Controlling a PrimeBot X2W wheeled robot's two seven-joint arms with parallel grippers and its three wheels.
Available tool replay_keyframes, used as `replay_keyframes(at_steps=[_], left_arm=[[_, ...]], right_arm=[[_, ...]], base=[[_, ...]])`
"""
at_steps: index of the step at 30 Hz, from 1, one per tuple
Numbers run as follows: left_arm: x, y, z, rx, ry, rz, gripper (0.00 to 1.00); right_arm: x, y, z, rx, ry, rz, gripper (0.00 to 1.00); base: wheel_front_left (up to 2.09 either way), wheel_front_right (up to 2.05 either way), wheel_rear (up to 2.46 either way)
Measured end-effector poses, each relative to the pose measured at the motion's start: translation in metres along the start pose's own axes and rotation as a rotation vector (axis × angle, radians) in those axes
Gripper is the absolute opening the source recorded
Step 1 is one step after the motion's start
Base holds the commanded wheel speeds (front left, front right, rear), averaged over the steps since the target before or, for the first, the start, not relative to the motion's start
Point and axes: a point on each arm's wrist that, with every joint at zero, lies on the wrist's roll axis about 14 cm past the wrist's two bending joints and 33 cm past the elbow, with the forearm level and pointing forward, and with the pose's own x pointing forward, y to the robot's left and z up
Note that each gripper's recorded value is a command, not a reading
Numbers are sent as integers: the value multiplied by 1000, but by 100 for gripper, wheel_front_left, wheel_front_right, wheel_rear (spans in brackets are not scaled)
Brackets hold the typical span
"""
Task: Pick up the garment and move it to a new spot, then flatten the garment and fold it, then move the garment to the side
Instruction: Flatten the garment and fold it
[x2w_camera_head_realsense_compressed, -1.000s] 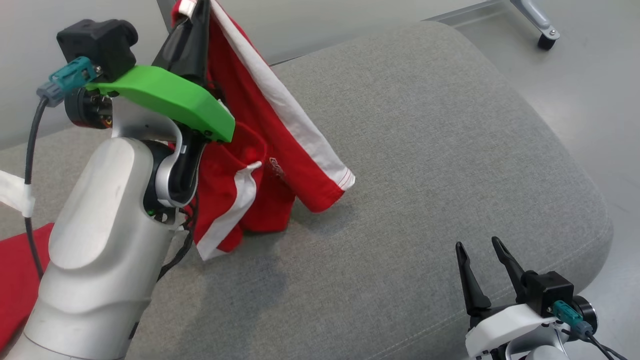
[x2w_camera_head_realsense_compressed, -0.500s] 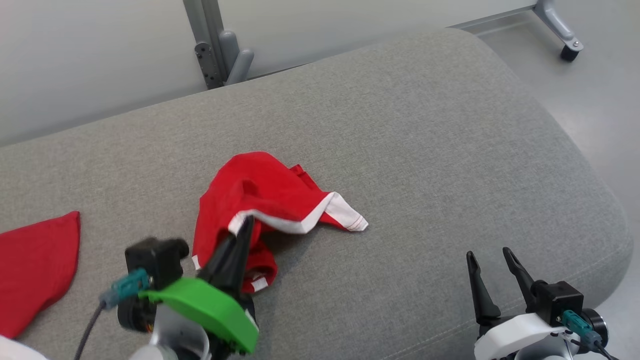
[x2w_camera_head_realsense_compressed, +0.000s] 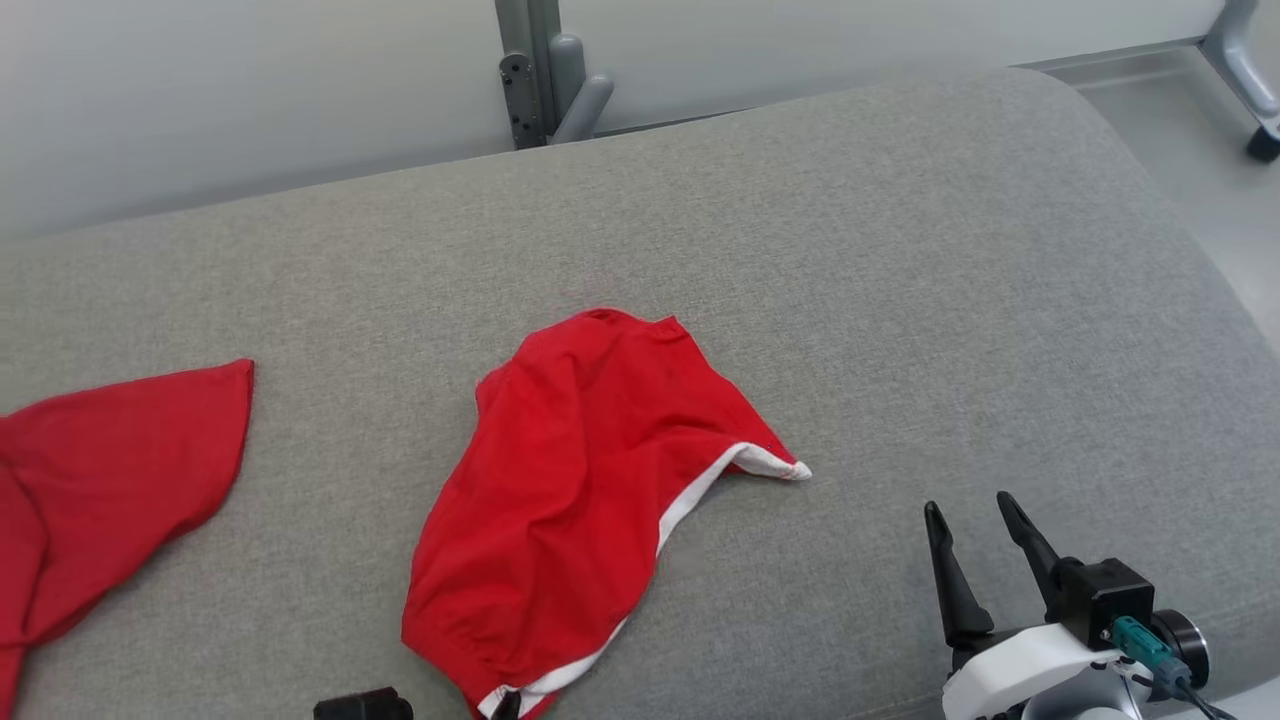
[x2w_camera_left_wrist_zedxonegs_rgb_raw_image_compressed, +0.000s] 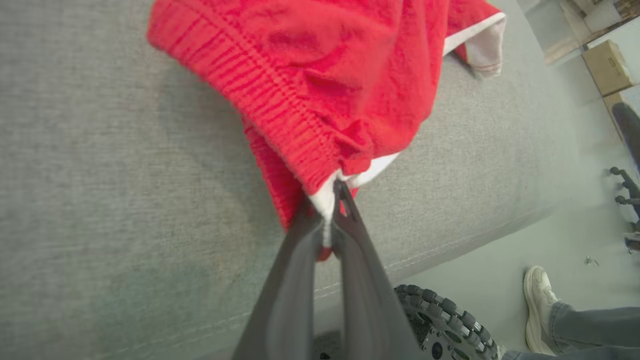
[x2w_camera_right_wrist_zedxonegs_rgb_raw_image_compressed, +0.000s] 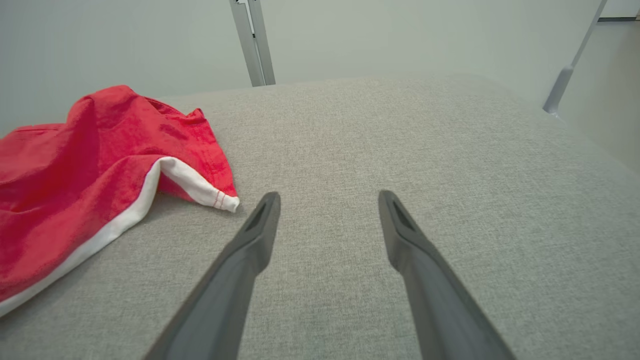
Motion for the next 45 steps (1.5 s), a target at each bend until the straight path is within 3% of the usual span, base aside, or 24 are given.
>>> replay_keyframes(at_steps=[16, 17, 18, 19, 33, 40, 45], left_arm=[[-1, 70, 19, -39, -87, 143, 0], [-1, 73, 22, -37, -95, 149, 36], [-2, 75, 24, -35, -100, 152, 56], [-3, 75, 26, -36, -103, 153, 100], [-26, 64, 49, 41, -178, 66, 100], [-46, 72, 78, 78, -366, 129, 100], [-56, 77, 89, 236, -464, 204, 100]], right_arm=[[10, 20, -7, -6, 23, 68, 100], [10, 21, -7, -5, 22, 70, 100], [10, 21, -7, -4, 21, 70, 100], [9, 21, -6, -4, 20, 70, 100], [7, 18, 2, -14, -7, 62, 100], [13, 13, 23, -45, -71, 56, 100], [17, 8, 43, -77, -132, 54, 100]], base=[[0, 0, 0], [0, 0, 0], [0, 0, 0], [0, 0, 0], [0, 0, 0], [0, 0, 0], [0, 0, 0]])
